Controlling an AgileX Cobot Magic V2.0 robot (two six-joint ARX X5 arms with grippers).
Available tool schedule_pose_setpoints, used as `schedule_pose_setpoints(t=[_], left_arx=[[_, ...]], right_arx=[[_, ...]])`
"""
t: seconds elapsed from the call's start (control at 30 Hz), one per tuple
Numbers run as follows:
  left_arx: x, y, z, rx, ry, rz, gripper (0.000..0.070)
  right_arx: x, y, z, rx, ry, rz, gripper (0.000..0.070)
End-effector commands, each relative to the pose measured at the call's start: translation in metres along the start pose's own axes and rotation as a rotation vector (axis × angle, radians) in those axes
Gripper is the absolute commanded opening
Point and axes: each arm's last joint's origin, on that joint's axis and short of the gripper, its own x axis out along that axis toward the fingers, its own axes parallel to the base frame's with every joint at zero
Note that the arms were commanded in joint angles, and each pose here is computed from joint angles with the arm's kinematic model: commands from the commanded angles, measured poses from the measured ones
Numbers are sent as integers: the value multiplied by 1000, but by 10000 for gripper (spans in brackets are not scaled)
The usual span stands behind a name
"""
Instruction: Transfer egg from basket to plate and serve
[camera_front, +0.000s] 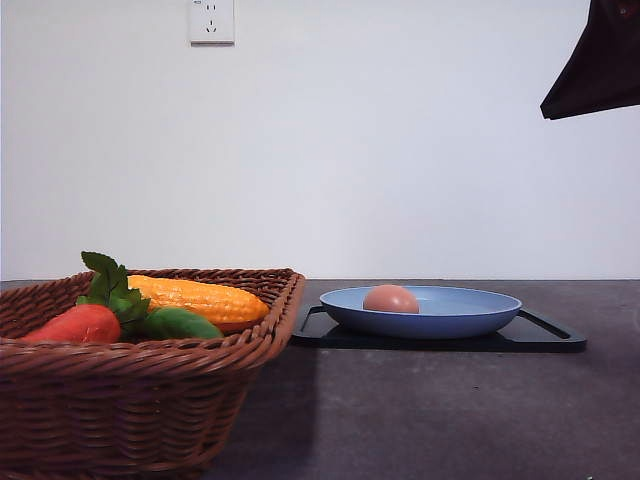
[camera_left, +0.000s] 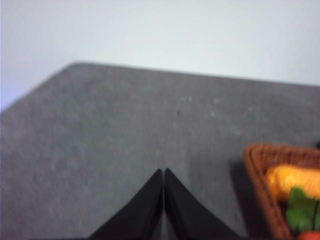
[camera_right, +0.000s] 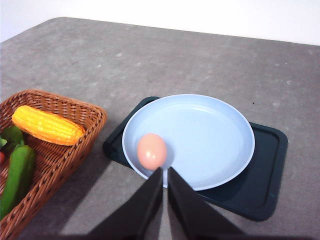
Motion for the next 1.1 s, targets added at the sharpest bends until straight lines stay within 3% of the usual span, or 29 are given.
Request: schedule_pose_setpoints(t=[0.0, 0.2, 1.07], left_arx=[[3, 0, -6, -35, -10, -5, 0], [9, 2, -26, -44, 54, -2, 0], [9, 2, -26, -61, 56, -3, 0]], right_arx=[[0, 2, 4, 16, -16, 5, 0], [0, 2, 4, 16, -16, 5, 0], [0, 2, 4, 16, -16, 5, 0]])
